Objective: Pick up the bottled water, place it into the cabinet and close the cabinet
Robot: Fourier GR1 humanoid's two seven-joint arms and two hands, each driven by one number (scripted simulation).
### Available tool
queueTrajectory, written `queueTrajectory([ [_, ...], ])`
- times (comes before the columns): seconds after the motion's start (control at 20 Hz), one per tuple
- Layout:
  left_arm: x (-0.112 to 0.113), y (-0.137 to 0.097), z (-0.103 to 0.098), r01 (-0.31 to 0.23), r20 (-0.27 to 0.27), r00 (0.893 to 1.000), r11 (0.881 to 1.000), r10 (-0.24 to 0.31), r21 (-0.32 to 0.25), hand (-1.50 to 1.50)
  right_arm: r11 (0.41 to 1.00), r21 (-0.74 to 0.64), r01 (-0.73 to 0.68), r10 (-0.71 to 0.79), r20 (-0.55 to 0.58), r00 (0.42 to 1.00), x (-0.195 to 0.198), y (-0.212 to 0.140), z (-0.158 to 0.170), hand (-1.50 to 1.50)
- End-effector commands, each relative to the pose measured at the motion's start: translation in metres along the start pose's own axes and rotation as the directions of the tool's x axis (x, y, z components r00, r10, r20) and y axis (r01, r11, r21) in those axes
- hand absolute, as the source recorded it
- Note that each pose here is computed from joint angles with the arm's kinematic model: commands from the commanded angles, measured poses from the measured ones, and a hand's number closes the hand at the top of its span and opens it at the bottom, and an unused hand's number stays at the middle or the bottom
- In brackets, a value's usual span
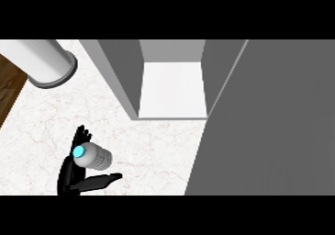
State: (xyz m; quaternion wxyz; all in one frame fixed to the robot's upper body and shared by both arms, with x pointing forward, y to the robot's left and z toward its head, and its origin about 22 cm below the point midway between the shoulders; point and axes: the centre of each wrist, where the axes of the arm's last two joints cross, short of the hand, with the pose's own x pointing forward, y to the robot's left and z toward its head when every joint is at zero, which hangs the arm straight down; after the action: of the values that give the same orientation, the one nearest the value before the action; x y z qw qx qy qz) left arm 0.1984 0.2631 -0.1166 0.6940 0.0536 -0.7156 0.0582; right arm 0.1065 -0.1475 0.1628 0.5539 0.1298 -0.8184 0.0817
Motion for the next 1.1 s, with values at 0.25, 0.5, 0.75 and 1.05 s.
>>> queueTrajectory([
  [0.25,-0.022,-0.002,0.01,-0.051,-0.011,0.999,0.999,0.051,-0.005,-1.5,0.998,-0.025,-0.05,0.052,0.061,0.997,0.029,-0.01,0.011,-1.5],
  [0.5,-0.041,0.009,0.008,-0.097,0.023,0.995,0.995,0.097,0.01,-1.5,0.999,-0.017,-0.038,0.039,0.055,0.998,0.012,-0.007,0.008,-1.5],
  [0.75,-0.039,0.006,-0.007,-0.163,0.054,0.985,0.986,0.164,-0.014,1.5,0.999,-0.012,-0.049,0.05,0.056,0.997,0.028,-0.008,0.005,-1.5],
  [1.05,-0.043,0.01,0.003,-0.211,0.046,0.976,0.977,0.212,-0.029,1.5,0.999,-0.022,-0.026,0.027,0.048,0.998,0.035,-0.005,0.02,-1.5],
])
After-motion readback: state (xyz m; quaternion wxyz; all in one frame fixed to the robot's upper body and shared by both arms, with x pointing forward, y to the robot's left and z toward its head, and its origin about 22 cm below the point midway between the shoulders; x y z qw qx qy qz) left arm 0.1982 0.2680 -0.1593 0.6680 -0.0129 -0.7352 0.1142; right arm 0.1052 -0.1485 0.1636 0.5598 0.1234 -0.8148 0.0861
